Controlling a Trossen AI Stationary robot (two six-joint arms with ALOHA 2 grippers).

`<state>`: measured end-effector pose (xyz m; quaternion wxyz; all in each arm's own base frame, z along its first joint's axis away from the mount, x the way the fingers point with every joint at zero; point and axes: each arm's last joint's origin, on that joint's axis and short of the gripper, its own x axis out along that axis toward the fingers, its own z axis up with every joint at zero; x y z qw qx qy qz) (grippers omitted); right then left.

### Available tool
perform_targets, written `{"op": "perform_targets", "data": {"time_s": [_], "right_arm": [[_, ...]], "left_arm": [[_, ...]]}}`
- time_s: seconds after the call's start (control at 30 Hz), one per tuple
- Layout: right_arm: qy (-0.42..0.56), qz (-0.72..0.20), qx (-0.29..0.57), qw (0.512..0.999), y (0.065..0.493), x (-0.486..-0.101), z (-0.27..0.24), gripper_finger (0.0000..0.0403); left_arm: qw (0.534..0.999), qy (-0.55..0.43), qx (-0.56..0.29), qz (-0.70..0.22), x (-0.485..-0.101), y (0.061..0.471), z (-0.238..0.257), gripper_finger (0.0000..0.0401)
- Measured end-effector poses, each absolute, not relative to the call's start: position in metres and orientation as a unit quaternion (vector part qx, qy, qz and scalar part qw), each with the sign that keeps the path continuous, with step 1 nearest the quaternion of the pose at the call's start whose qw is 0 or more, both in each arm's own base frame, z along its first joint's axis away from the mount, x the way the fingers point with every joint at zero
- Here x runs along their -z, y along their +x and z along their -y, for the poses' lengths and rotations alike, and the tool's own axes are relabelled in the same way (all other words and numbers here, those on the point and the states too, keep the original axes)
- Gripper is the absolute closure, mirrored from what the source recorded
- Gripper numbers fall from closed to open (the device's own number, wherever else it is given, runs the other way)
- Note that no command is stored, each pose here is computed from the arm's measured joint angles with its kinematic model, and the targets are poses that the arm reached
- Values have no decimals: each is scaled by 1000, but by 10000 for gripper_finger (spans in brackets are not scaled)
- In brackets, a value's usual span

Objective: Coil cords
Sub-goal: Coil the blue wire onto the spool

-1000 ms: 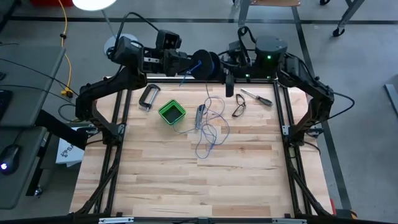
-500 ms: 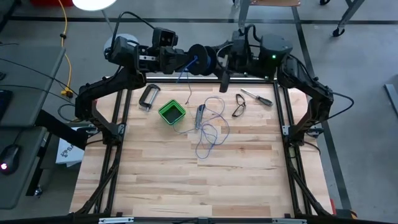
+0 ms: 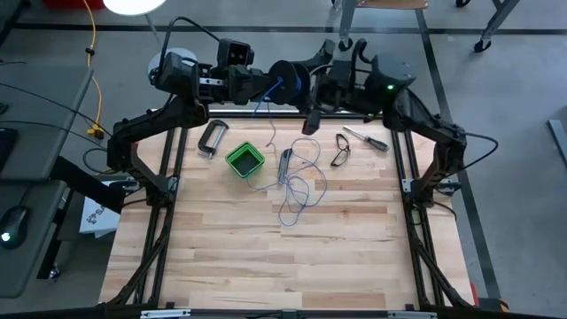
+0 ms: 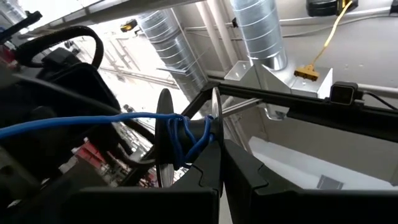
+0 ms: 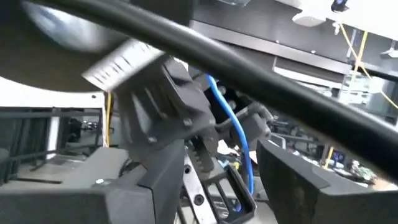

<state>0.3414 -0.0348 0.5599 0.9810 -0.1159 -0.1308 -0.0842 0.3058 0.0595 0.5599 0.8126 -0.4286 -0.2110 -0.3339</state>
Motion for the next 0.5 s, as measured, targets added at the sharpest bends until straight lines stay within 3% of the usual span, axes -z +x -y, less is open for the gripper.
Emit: {"op": "perform_targets", "data": {"time_s": [0.2, 0.5], "right_arm": [[-126, 127, 92, 979, 353, -553, 36, 219], [-131, 139, 127, 973, 345, -560, 37, 295]], "left_arm": [[812, -427, 339, 208, -560, 306, -57, 401], [812, -424, 345, 203, -560, 306, -57, 401]]}}
